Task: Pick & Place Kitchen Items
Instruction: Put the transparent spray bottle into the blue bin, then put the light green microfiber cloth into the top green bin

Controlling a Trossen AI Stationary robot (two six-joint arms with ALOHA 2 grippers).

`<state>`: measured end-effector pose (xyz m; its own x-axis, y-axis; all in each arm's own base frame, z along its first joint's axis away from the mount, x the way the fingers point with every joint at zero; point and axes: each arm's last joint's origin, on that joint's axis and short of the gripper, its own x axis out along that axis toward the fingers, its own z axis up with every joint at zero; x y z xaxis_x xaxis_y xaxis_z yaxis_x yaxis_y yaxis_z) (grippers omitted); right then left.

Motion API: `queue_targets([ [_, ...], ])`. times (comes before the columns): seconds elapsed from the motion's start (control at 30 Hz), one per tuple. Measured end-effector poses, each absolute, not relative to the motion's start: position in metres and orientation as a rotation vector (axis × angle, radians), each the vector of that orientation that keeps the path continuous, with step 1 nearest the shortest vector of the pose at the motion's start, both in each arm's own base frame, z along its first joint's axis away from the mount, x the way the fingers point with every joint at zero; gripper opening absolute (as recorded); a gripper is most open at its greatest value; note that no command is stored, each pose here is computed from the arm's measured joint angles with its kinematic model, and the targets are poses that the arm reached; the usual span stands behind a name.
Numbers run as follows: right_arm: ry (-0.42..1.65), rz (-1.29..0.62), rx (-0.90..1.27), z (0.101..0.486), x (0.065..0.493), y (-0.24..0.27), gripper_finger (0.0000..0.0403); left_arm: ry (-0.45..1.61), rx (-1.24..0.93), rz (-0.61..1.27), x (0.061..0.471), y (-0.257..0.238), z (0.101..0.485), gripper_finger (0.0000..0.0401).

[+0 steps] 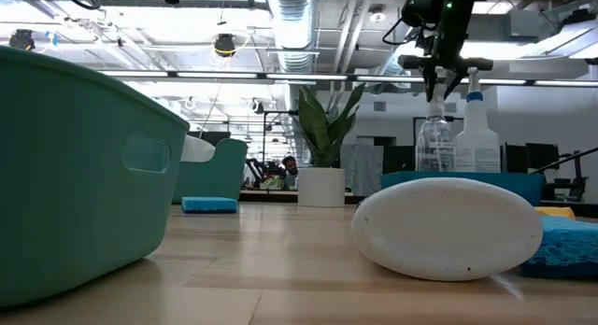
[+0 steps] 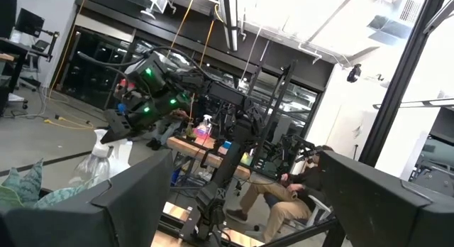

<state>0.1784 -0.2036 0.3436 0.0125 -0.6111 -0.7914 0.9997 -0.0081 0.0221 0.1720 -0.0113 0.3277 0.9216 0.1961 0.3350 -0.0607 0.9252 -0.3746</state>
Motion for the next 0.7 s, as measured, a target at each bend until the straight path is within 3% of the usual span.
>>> queue_targets([
  [0.13,0.675,-1.474,0.714,0.345,0.18,-0.203,0.0217,-0.377,-0.368,0.135,0.172,-0.011,0.328,0.0347],
  [0.27,0.654,-1.467,0.706,0.348,0.181,-0.2,0.0269,-0.377,-0.368,0.135,0.172,-0.011,0.328,0.0347],
  [0.5,0.517,-1.357,0.643,0.372,0.184,-0.178,0.028,-0.38,-0.395,0.139,0.172,-0.011,0.328,0.0347],
  [0.7,0.464,-1.107,0.494,0.4,0.183,-0.145,0.028,-0.397,-0.434,0.211,0.171,-0.009,0.328,0.0347],
])
